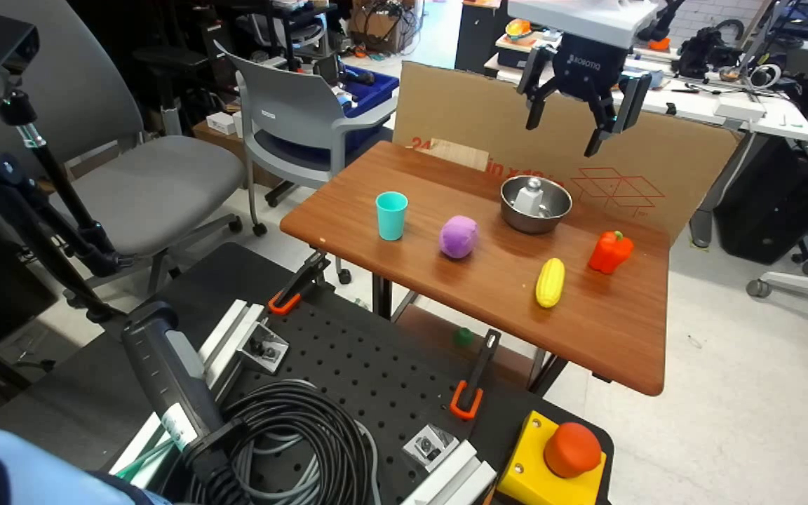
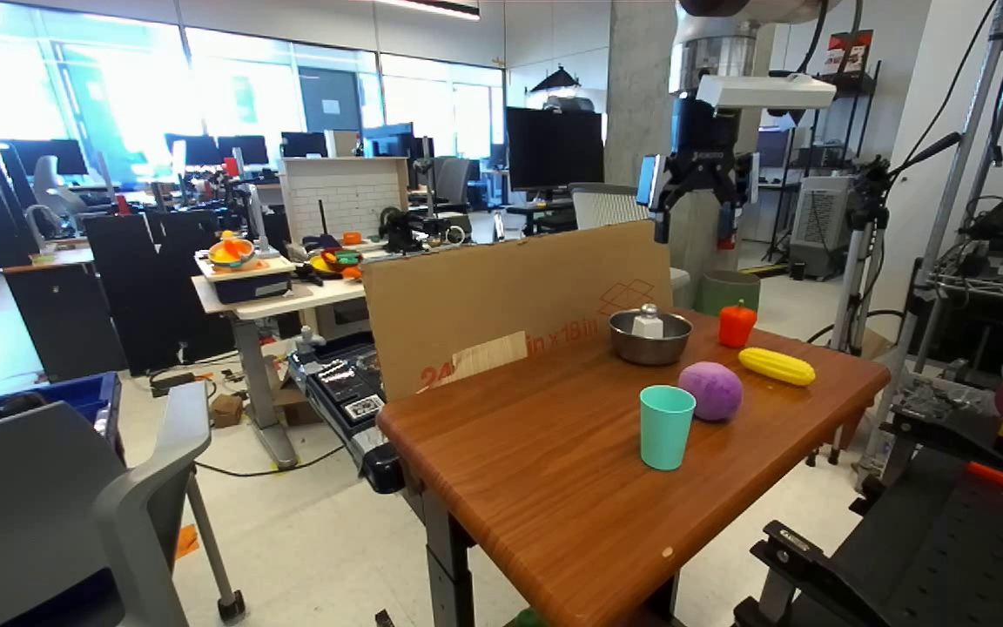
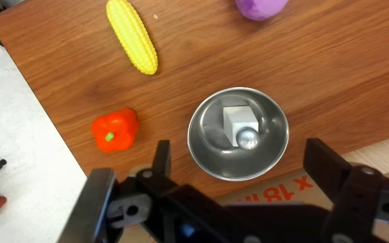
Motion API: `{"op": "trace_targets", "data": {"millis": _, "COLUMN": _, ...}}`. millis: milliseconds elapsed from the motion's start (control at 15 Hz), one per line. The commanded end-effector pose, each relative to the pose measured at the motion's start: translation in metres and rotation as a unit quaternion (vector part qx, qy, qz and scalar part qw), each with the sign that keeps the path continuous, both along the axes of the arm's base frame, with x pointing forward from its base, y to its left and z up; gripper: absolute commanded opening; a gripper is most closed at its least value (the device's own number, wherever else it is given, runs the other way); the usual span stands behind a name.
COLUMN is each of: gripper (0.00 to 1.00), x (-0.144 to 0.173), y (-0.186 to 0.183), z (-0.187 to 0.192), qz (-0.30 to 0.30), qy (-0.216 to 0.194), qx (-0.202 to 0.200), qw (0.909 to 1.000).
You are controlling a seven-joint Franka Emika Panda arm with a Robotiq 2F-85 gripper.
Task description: Remove the shaker from the silver bowl
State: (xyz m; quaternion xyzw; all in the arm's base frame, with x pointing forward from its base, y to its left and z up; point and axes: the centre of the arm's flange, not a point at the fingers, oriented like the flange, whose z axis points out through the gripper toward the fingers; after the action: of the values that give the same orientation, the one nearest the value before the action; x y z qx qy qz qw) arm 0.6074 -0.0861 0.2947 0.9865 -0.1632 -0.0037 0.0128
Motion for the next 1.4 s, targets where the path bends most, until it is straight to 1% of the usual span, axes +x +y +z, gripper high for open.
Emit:
{"op": "trace_targets", "data": {"millis": 0, "gripper": 1.0, "x": 0.022, "y": 0.0, "z": -0.02, "qz": -0.008, "qy": -0.002, "qx": -0.021, "qw": 0.9997}}
{"op": "trace_targets", "data": {"millis": 600, "gripper": 1.0, "x": 0.036, "y": 0.004, "z": -0.069, "qz": -0.008, "qy": 0.025, "qx": -0.021, "qw": 0.9994}}
{"op": "trace_targets", "data": {"millis": 867, "gripper": 1.0, "x": 0.04, "y": 0.015, "z": -0.082, "qz": 0.002, "qy": 0.033, "qx": -0.017, "qw": 0.9993}}
{"op": "trace_targets", "data": {"millis": 1200, "gripper": 1.0, "x": 0.047, "y": 0.026, "z": -0.091, "qz": 0.012, "qy": 0.028, "qx": -0.024, "qw": 0.9992}}
{"op": "trace_targets", "data": {"millis": 1267, "gripper": 0.75, "x": 0.049, "y": 0.027, "z": -0.093, "qz": 0.013, "qy": 0.029, "qx": -0.025, "qw": 0.9992}}
{"op": "trace_targets", "data": {"millis": 1333, "gripper": 0.74, "x": 0.05, "y": 0.028, "z": -0.095, "qz": 0.012, "qy": 0.027, "qx": -0.027, "qw": 0.9992}}
